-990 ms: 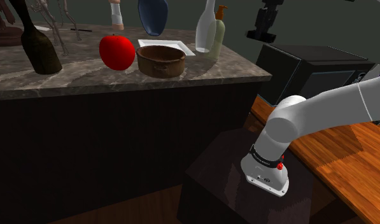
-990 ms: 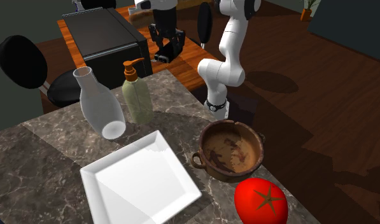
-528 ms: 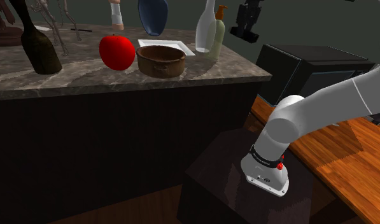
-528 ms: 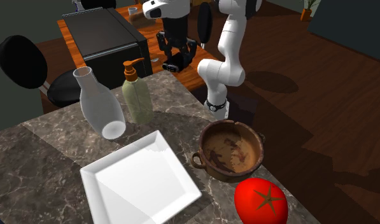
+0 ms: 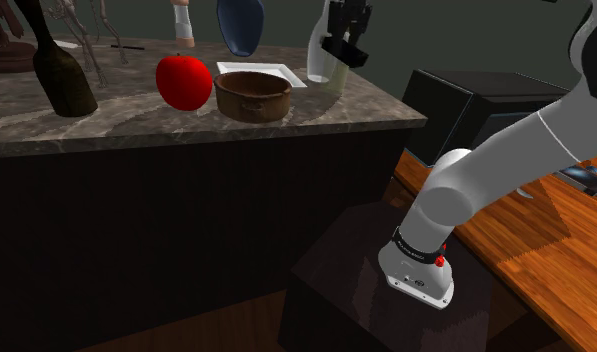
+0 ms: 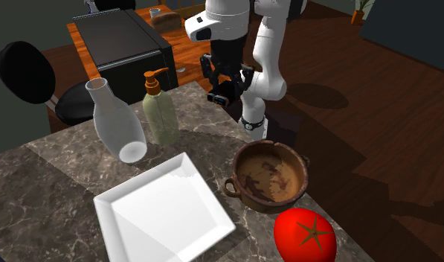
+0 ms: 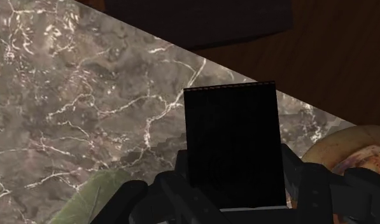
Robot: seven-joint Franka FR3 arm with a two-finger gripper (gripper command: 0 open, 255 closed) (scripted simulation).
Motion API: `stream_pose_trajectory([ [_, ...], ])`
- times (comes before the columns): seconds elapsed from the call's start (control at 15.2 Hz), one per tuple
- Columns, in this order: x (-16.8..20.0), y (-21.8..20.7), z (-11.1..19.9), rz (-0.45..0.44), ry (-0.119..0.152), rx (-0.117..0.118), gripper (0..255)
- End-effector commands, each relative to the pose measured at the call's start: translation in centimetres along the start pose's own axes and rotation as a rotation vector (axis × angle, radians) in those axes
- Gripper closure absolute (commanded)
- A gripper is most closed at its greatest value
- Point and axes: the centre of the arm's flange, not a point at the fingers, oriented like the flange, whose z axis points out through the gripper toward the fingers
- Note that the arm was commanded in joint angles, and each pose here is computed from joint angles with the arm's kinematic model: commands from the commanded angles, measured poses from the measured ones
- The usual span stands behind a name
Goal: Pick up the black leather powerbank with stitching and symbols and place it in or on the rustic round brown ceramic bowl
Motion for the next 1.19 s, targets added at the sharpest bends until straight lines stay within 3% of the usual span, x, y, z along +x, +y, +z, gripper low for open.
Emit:
stream_pose_trajectory([
  [0.0,1.4,-2.0,0.0,0.001,0.001,0.001,255],
  [0.92,11.4,-17.6,-0.1,0.001,0.001,0.001,255],
  [1.12,11.8,-18.3,0.9,0.001,0.001,0.001,255],
])
